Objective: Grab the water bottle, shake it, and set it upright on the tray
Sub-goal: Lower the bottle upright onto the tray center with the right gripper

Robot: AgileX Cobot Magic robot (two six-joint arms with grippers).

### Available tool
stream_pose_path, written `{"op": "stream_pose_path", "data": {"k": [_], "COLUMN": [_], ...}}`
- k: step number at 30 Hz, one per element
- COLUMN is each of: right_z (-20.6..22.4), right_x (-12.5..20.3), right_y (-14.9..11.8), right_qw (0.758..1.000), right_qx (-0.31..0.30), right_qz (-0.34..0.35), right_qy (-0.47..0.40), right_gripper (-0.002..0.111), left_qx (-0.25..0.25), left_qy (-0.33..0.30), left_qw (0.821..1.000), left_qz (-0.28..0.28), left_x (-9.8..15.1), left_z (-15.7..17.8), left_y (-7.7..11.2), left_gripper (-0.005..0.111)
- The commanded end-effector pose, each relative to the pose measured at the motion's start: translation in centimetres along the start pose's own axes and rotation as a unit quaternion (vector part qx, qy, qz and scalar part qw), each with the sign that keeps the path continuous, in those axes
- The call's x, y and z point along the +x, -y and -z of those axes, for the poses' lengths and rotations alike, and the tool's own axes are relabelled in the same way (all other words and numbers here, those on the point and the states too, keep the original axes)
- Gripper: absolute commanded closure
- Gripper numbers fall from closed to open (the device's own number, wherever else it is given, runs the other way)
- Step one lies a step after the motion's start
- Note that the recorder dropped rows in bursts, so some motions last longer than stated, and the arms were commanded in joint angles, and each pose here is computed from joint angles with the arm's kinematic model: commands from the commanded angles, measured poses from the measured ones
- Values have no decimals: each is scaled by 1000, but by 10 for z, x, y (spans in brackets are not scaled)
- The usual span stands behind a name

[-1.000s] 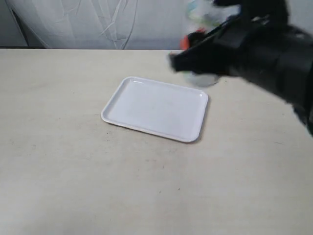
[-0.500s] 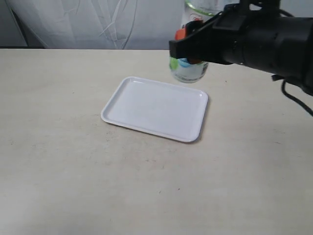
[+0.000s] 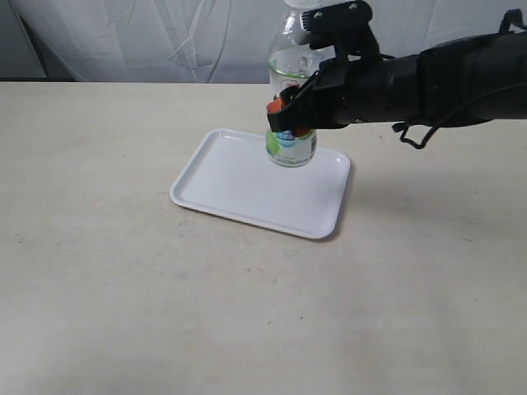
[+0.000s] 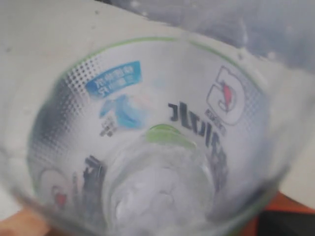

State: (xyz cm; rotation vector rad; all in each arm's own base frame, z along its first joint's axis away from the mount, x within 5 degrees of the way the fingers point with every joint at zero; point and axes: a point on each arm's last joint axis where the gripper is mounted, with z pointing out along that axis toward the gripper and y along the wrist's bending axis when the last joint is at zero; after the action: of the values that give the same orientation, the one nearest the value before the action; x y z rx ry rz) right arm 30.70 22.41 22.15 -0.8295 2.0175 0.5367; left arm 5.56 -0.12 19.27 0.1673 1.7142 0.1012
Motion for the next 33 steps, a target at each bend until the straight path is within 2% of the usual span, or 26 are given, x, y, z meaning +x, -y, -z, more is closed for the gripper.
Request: {"op": "stream_pose_path", "data": {"k": [1,6,10,21,28,30,33], "right_z": [-22,-40,-48,-68,-72,-74,-78], "right_x": [-3,4,13,39,45,49,54], "right_y": [-1,-5,-6,-1,8,9,8], "right_qw": [998,991,986,988,990,990,990], "right_qx": [-49,-96,-106,-103,-55,-52,-61], "right_qz": [28,87,126,114,117,116,112], "right_qy": [15,18,12,-28,-56,-62,-67], "right_gripper": [109,109,109,109,109,105,87], "left_qx": [1,1,1,1,1,1,1], "left_qy": [0,0,0,0,0,0,0], "left_qw": [1000,1000,1000,1000,1000,1000,1000], "left_qz": [4,3,3,3,3,3,3], "left_x": [1,1,1,1,1,1,1], "left_z": [0,0,0,0,0,0,0], "left_y": [0,0,0,0,0,0,0], "left_gripper": [106,106,106,106,106,106,106]}}
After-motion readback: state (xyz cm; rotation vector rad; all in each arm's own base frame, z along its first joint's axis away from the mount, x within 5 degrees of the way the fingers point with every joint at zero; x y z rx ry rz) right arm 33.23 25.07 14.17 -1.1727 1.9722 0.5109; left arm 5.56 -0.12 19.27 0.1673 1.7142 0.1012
